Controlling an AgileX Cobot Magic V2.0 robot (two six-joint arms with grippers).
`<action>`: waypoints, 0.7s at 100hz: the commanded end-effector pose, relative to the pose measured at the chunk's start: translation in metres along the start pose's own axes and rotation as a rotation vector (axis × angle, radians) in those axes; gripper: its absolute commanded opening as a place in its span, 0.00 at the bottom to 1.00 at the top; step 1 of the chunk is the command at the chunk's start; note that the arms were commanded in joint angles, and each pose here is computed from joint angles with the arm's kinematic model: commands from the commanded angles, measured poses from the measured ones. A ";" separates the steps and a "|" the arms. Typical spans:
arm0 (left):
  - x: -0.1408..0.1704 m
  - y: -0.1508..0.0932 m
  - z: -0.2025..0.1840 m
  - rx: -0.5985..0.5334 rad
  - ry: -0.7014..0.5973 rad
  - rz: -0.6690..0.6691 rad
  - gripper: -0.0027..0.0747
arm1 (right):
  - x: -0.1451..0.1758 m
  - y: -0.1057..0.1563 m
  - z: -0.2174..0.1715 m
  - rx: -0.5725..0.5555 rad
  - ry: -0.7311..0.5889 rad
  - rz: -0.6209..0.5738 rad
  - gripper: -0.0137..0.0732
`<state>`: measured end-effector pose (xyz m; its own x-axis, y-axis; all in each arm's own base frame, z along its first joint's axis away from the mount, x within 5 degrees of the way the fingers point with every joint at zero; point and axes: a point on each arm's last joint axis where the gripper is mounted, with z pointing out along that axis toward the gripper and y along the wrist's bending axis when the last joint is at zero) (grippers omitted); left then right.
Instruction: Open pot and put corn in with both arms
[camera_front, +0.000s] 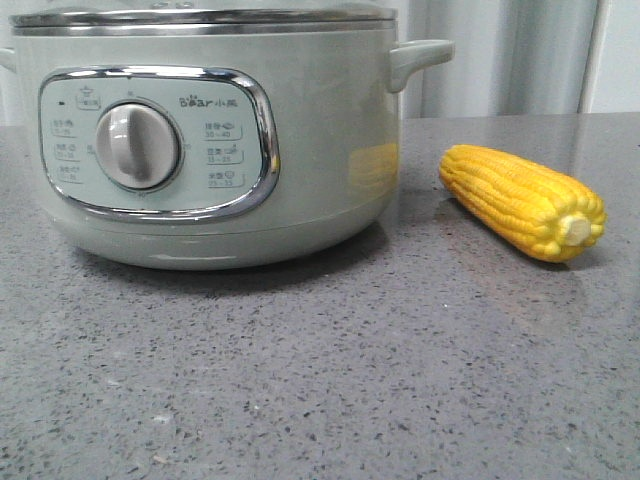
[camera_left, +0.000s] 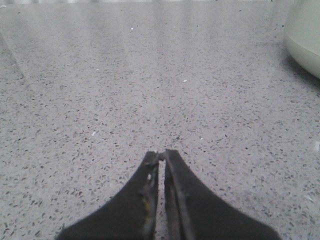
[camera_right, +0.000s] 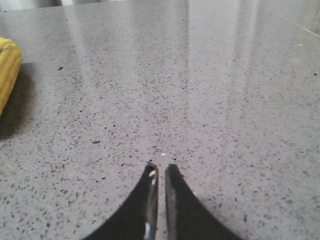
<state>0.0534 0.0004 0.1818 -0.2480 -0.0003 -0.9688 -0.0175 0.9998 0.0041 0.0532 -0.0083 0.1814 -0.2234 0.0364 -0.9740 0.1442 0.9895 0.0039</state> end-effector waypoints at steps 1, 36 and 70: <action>-0.002 -0.001 -0.002 0.009 -0.057 -0.018 0.01 | 0.004 0.000 0.000 0.003 -0.016 0.000 0.10; -0.002 -0.001 -0.002 0.009 -0.057 -0.018 0.01 | 0.004 0.000 0.000 0.003 -0.016 0.000 0.10; -0.005 0.000 -0.002 0.007 -0.088 -0.016 0.01 | 0.004 -0.001 0.000 0.009 -0.020 -0.020 0.10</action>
<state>0.0534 0.0004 0.1818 -0.2480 -0.0003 -0.9688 -0.0175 0.9998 0.0041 0.0532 -0.0083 0.1814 -0.2234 0.0364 -0.9740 0.1442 0.9895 0.0039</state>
